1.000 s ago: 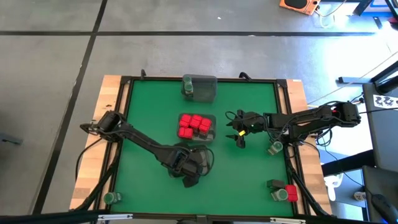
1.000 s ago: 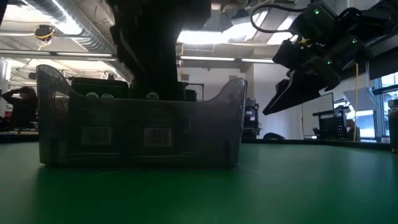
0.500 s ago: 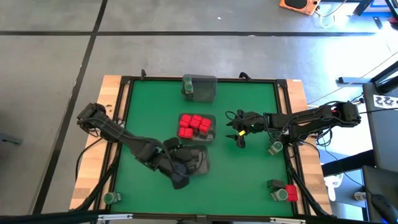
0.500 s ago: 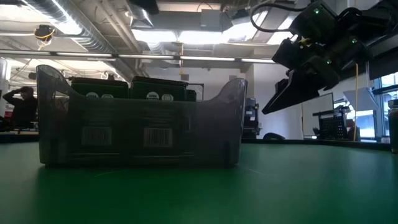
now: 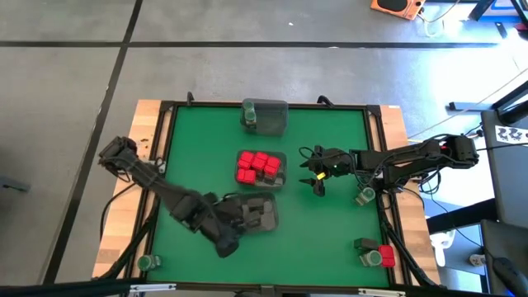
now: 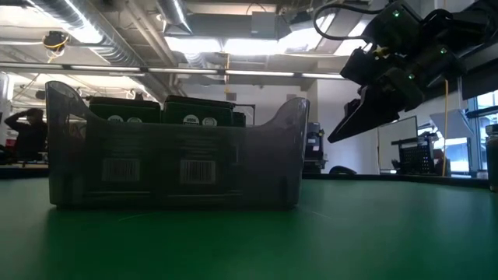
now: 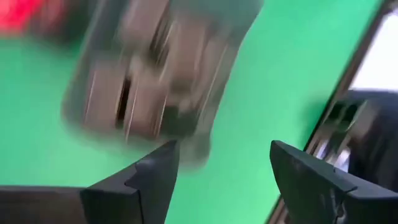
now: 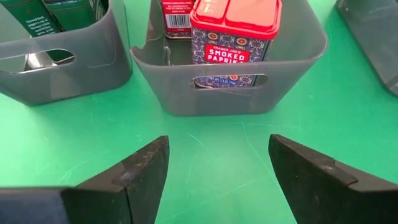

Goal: Sort spices by type
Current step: Put the green seasoning bottle into the top gray bin

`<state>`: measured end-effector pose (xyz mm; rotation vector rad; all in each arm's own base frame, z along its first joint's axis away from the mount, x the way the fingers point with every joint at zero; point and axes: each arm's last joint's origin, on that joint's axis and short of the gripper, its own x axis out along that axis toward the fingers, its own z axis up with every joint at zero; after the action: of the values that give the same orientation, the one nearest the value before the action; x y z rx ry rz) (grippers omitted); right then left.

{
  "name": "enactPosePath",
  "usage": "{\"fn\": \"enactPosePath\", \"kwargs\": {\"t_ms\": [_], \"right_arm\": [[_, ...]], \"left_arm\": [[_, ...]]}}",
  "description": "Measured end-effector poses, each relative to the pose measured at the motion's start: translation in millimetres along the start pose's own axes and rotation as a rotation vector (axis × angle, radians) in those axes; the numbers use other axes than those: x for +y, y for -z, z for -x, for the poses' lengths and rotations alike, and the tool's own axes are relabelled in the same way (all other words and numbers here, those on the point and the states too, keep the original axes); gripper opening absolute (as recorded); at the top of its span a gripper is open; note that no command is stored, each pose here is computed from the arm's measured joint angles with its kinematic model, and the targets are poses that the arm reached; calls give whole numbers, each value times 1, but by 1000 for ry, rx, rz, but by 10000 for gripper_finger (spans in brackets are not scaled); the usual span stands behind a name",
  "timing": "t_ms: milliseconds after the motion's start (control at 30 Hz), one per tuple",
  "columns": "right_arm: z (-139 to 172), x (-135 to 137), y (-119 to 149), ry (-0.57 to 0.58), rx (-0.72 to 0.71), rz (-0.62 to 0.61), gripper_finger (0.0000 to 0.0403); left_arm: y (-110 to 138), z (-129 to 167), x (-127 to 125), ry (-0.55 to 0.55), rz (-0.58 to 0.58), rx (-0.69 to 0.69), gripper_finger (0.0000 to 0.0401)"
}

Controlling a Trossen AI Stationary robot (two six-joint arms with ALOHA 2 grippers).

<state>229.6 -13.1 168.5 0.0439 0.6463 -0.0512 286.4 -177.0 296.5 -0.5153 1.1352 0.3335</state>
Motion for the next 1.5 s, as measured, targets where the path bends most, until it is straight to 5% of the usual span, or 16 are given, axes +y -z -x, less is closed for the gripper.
{"fn": "enactPosePath", "kwargs": {"t_ms": [200,533,833,1500], "right_arm": [[0,0,-2,0,-19,0,276],[0,0,-2,0,-19,1,276],[0,0,-2,0,-22,1,276],[0,0,-2,1,-22,3,276]], "left_arm": [[50,9,-3,-101,96,212,247],[113,19,-9,-122,-62,337,248],[159,28,-9,-146,-43,465,248],[207,24,-7,-271,-151,571,248]]}}
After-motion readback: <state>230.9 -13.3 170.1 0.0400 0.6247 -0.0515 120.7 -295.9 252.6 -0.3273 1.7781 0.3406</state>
